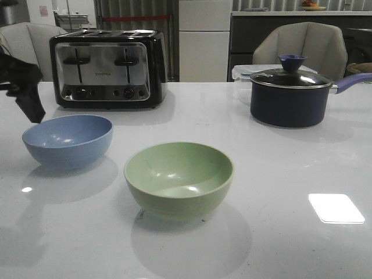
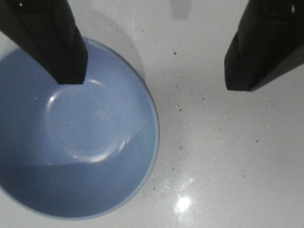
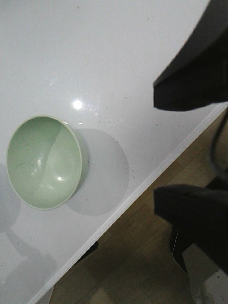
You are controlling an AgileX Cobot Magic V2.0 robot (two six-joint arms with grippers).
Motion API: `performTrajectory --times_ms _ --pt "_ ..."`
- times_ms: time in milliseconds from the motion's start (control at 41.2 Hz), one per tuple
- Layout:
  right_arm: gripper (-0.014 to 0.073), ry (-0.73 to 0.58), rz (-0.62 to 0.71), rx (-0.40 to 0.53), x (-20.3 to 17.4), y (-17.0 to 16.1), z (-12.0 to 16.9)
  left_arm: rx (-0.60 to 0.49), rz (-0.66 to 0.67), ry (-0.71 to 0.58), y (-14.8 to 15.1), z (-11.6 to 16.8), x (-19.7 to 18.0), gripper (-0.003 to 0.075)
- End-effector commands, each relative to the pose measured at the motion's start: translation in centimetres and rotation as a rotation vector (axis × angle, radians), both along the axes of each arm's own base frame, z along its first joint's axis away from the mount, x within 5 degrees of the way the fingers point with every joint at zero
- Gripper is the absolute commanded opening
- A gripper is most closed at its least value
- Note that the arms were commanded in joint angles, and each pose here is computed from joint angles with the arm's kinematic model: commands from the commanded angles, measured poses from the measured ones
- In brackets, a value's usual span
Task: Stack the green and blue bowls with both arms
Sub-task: 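Lower the left gripper onto the rim of the light blue bowl and grasp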
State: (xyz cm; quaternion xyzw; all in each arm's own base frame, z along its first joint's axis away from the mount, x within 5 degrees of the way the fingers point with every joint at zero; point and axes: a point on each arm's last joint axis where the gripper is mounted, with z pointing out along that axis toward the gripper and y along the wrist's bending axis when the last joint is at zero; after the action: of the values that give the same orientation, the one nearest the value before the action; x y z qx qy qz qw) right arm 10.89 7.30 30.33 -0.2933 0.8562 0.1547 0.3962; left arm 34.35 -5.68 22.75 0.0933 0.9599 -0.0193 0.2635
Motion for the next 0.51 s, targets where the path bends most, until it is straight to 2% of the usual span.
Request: performTrajectory --times_ms 0,146,218,485 --pt "0.0466 -0.077 -0.006 0.049 0.3 0.2 1.4 -0.022 -0.003 -0.099 -0.6 1.2 1.9 0.0635" --pt "0.0466 -0.077 -0.006 0.049 0.3 0.2 1.4 -0.02 -0.003 -0.087 -0.9 -0.5 3.8 0.0631" --pt "0.0466 -0.077 -0.006 0.049 0.3 0.2 1.4 -0.021 -0.001 -0.072 -1.0 -1.2 4.4 0.0593" --pt "0.0466 -0.077 -0.006 0.049 0.3 0.2 1.4 -0.024 0.0 -0.075 -1.1 -1.5 5.2 0.0275"
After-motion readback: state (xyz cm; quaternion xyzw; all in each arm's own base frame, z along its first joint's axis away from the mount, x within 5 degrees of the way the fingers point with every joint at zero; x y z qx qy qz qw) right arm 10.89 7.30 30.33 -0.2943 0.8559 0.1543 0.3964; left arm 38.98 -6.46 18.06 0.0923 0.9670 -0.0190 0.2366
